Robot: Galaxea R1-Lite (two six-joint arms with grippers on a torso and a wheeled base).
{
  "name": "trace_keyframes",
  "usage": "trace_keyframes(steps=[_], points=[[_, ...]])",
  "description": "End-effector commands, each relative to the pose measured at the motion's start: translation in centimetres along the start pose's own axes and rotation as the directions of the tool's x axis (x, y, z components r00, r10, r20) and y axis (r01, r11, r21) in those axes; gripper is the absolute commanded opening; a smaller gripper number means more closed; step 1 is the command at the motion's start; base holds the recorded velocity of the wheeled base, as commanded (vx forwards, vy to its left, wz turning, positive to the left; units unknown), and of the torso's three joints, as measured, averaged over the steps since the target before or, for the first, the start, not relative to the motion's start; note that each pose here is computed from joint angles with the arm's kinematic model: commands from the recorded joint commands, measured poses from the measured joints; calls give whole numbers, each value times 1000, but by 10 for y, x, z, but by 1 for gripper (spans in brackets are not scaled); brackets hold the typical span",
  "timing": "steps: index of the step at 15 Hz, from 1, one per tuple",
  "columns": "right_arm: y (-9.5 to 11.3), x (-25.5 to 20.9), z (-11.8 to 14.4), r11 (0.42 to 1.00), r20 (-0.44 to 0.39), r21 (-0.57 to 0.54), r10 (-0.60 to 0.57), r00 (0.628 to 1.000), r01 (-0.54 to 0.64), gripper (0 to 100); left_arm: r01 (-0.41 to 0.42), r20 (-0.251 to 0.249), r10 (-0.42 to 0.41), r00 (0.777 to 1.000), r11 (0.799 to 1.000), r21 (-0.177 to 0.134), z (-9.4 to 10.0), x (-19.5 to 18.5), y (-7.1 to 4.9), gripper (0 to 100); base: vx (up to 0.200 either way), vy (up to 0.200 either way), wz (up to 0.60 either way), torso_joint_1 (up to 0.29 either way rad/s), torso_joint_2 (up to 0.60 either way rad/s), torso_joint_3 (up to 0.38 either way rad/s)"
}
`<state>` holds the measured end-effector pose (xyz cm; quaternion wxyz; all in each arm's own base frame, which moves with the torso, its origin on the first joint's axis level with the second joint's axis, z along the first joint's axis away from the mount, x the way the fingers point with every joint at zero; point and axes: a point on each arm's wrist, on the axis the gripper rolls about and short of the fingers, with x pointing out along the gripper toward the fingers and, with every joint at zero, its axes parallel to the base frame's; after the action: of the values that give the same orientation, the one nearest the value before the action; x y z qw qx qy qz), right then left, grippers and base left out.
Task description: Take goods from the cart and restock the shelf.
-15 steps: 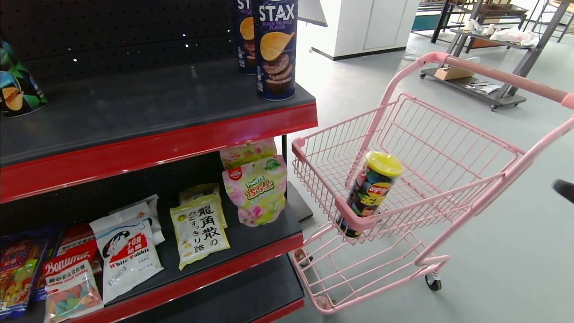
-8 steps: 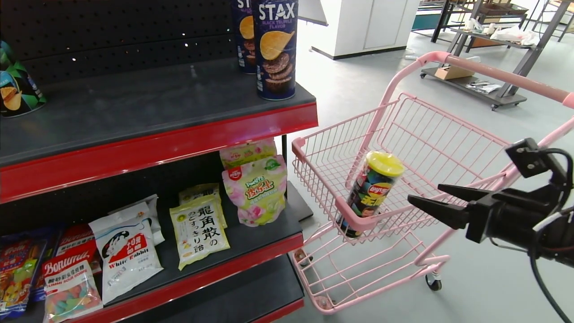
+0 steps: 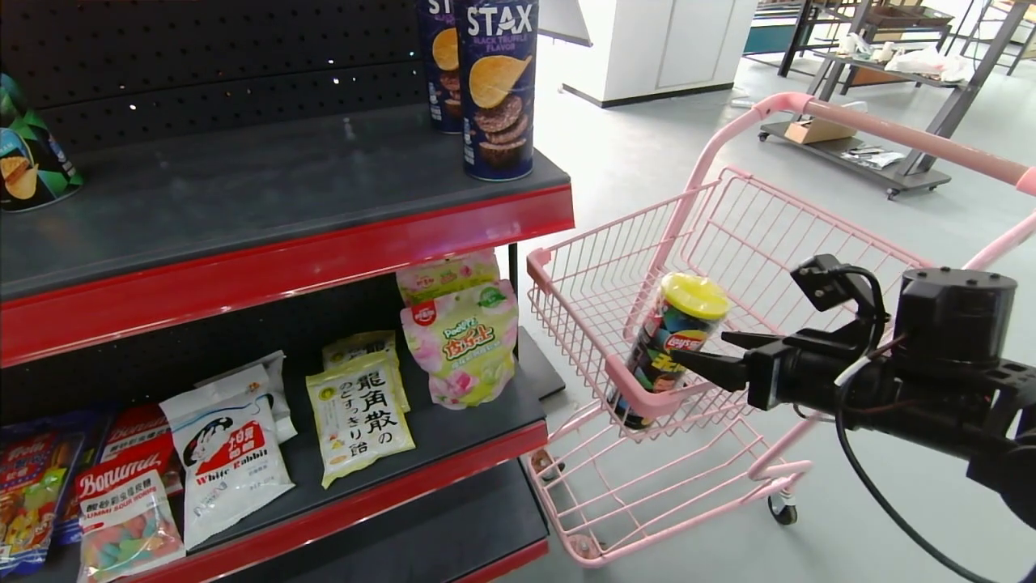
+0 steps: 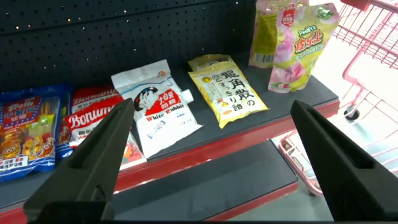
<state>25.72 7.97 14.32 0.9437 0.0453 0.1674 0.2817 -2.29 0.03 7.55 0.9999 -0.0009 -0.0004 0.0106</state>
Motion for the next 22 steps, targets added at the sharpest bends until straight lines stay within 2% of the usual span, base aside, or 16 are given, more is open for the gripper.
trace_keyframes(steps=[1, 6, 13, 14, 19, 22], points=[[-8, 23, 1, 1000, -12, 6, -15, 1000, 15, 100, 0, -1, 0, 1000, 1000, -1, 0, 0, 0, 100, 0, 0, 0, 0, 0, 0], [-16, 48, 6, 1000, -3, 9, -22, 1000, 22, 100, -2, -1, 2, 1000, 1000, 0, 0, 0, 0, 100, 0, 0, 0, 0, 0, 0], [-21, 69, -1, 1000, 20, 3, -12, 1000, 12, 100, -2, -1, 2, 1000, 1000, 0, 0, 0, 0, 100, 0, 0, 0, 0, 0, 0], [-21, 70, 0, 1000, 27, -1, -16, 1000, 16, 0, -2, -1, 2, 1000, 1000, 0, 0, 0, 0, 100, 0, 0, 0, 0, 0, 0], [-19, 68, 4, 1000, 60, 1, -25, 998, 25, 0, -2, -1, 2, 1000, 1000, 0, 0, 0, 0, 100, 0, 0, 0, 0, 0, 0], [-13, 46, 36, 999, 167, -31, -39, 985, 45, 0, -2, -1, 2, 1000, 1000, 0, 0, 0, 0, 100, 0, 0, 0, 0, 0, 0]])
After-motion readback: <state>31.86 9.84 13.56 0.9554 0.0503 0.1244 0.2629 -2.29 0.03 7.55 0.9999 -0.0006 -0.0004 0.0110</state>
